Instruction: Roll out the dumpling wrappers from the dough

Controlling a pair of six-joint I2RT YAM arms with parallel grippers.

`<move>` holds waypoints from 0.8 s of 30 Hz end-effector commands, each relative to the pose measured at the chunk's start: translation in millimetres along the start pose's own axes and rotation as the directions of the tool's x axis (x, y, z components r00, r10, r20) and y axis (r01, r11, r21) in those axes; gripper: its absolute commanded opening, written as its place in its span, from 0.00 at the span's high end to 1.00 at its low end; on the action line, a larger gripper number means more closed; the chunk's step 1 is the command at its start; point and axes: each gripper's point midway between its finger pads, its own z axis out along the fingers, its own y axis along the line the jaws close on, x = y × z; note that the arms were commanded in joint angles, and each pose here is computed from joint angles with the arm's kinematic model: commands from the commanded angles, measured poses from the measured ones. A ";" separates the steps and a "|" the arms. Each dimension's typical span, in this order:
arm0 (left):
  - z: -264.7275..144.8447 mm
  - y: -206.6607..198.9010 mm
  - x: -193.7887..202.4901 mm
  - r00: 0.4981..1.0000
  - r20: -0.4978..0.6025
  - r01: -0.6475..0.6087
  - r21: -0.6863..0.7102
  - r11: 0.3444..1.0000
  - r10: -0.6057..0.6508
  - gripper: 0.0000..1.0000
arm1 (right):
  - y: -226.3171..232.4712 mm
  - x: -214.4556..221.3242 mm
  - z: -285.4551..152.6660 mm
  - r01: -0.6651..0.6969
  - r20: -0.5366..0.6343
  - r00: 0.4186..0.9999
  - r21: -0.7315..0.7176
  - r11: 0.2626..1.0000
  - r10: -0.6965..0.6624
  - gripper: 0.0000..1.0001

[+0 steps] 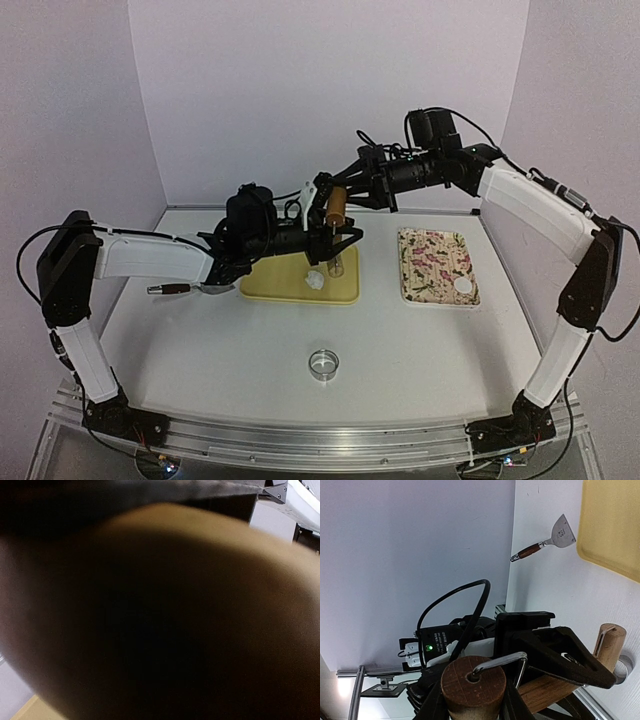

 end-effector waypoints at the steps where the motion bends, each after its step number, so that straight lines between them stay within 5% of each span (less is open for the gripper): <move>1: -11.2 3.9 -3.7 1.000 0.004 -0.008 -0.059 0.998 0.008 0.73 | 25.0 -5.3 -16.1 0.082 0.048 0.996 -0.055 0.995 -0.080 1.00; 6: -22.8 1.0 1.1 0.998 -0.053 0.023 -0.074 0.997 -0.027 0.99 | -5.6 -14.5 -40.6 0.033 0.103 0.994 -0.011 0.999 -0.032 1.00; 13: -31.8 -5.1 21.9 0.978 -0.204 0.038 -0.068 0.997 -0.051 1.00 | -64.5 -3.6 -54.6 -0.070 0.085 0.994 0.065 0.995 0.064 0.99; 24: -29.7 -3.9 63.6 0.889 -0.459 -0.034 -0.076 0.997 -0.005 1.00 | -143.6 26.2 -23.4 -0.194 -0.006 0.979 0.264 0.945 0.203 0.58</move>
